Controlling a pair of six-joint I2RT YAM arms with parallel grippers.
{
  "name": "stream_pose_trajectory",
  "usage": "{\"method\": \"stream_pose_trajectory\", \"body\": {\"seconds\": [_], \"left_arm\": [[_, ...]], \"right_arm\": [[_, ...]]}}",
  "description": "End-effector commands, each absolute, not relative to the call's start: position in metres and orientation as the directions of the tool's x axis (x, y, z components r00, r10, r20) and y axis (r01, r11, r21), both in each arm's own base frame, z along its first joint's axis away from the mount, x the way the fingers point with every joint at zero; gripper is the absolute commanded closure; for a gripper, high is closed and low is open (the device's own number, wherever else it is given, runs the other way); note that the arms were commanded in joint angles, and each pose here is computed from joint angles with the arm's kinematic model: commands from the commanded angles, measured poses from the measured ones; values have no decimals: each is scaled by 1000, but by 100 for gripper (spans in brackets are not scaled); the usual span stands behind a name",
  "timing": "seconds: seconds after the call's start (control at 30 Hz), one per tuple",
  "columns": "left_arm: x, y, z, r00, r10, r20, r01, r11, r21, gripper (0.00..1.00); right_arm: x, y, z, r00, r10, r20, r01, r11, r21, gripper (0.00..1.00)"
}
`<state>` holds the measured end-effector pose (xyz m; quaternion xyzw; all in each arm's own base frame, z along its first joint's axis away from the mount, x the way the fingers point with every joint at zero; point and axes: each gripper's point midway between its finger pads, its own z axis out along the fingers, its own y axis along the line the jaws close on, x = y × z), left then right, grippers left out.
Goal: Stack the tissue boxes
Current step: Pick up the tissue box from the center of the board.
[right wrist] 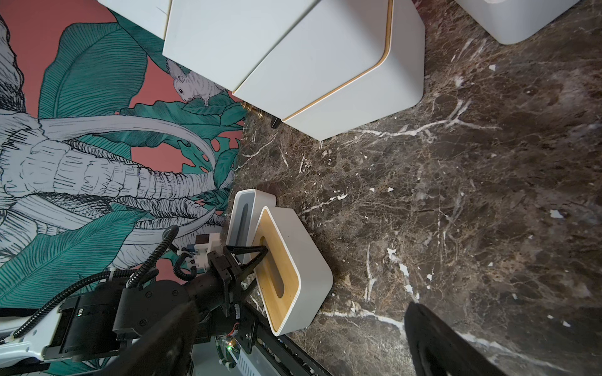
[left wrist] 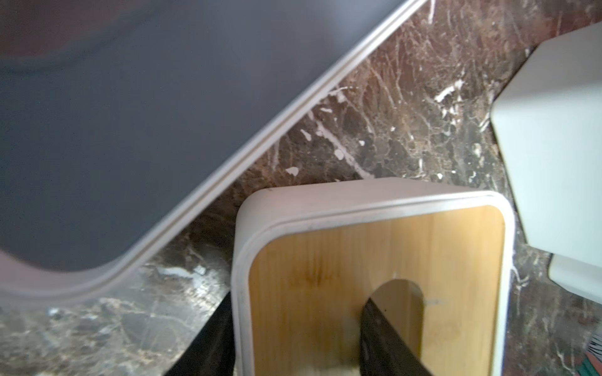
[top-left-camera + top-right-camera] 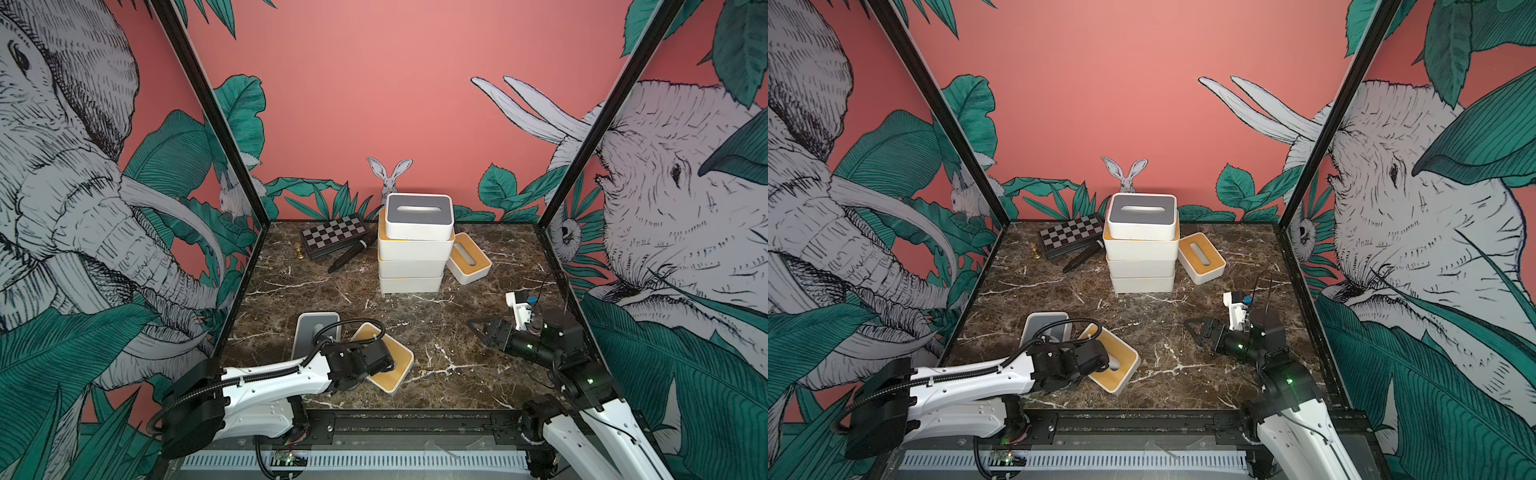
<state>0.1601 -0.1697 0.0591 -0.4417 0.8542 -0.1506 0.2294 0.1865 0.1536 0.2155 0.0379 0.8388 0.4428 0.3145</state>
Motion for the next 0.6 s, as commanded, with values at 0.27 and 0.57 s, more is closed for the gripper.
{"method": "stream_pose_trajectory", "body": {"seconds": [0.27, 0.57], "left_arm": [[201, -204, 120, -432, -875, -218, -577, 454, -679, 57], [213, -208, 142, -419, -882, -214, -555, 435, -709, 59]], "right_arm": [[198, 177, 223, -781, 318, -537, -334, 515, 790, 1], [203, 207, 203, -724, 318, -612, -439, 471, 765, 1]]}}
